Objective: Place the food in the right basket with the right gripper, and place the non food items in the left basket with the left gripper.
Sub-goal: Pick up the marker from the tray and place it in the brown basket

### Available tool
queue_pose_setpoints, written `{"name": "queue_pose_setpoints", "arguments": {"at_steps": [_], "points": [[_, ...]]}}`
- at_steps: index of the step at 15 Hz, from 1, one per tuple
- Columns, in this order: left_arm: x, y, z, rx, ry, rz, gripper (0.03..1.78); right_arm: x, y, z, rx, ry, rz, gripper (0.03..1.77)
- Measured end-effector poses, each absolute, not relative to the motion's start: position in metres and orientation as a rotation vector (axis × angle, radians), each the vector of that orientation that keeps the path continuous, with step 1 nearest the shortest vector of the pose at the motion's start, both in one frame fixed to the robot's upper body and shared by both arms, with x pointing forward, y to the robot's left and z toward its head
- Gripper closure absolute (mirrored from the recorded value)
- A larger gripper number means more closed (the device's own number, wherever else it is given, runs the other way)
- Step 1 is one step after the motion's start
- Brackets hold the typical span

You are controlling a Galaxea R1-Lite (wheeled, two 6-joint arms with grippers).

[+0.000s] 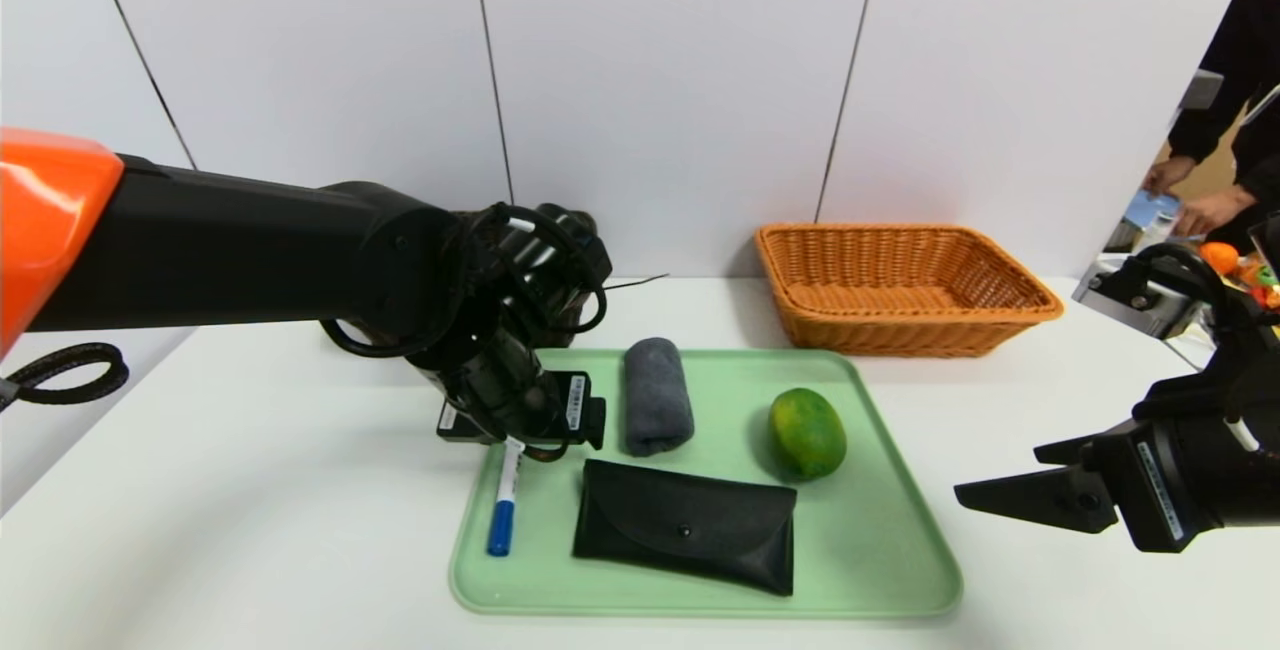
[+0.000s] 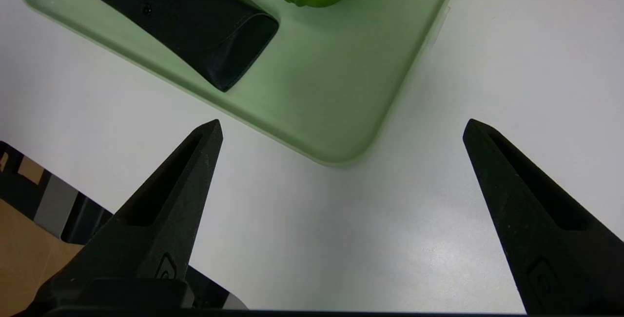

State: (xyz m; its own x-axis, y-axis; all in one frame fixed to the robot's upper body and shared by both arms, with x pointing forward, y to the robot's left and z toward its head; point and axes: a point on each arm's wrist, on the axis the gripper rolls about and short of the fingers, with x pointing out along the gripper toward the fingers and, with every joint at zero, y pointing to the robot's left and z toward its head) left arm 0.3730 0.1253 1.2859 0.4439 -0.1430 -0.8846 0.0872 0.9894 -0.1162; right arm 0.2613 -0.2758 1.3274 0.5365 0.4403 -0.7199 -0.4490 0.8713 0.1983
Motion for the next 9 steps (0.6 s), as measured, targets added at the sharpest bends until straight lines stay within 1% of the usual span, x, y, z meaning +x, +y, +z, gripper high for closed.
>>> {"name": "queue_pose_setpoints", "arguments": {"at_steps": [9], "points": [[0.380,0.124,1.274,-0.050,1.128,-0.127,0.12,0.261,-0.276,1.326,-0.010,0.859,0.532,0.09]]}}
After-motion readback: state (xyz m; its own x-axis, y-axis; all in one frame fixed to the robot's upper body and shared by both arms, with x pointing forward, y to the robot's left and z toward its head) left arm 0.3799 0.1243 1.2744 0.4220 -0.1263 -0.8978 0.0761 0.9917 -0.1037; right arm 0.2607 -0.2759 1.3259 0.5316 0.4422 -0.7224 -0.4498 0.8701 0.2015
